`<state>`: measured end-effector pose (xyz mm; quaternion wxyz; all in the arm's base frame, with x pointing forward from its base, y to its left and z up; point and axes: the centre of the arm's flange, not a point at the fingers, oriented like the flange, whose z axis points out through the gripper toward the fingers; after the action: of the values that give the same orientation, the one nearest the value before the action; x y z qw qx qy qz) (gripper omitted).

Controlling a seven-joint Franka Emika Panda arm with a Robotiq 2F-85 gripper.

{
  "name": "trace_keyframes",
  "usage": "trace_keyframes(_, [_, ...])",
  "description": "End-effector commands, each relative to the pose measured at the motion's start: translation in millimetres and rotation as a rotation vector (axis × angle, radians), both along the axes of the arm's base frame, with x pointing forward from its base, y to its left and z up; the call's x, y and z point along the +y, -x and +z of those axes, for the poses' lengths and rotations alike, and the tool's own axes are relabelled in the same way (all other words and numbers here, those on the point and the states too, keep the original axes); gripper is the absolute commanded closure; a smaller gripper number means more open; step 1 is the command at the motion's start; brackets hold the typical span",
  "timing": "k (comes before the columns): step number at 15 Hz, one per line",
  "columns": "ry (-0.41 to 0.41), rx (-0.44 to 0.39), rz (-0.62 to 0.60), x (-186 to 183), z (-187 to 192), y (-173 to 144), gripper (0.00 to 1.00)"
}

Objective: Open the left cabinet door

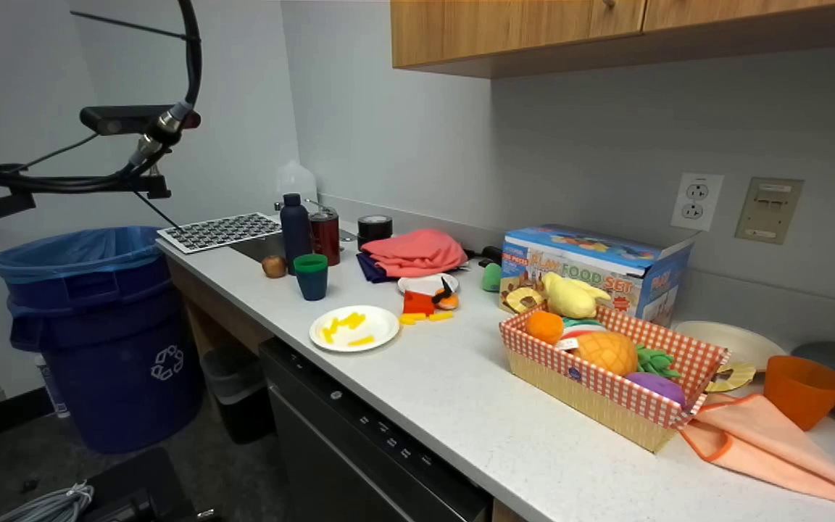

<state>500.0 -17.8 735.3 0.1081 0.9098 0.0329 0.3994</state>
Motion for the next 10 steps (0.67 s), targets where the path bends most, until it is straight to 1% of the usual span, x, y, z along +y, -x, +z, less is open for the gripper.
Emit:
trace_keyframes(1, [0.001, 0.0, 0.001, 0, 0, 0, 0.0])
trace_keyframes(2, [0.001, 0.0, 0.001, 0, 0, 0, 0.0])
trace_keyframes(4, [-0.04, -0.021, -0.011, -11, 2, -8, 0.0])
trace_keyframes(8, [-0.135, -0.045, -0.033, -37, 1, -21, 0.0])
trace_keyframes(10, [-0.194, -0.056, -0.022, -48, 1, -29, 0.0])
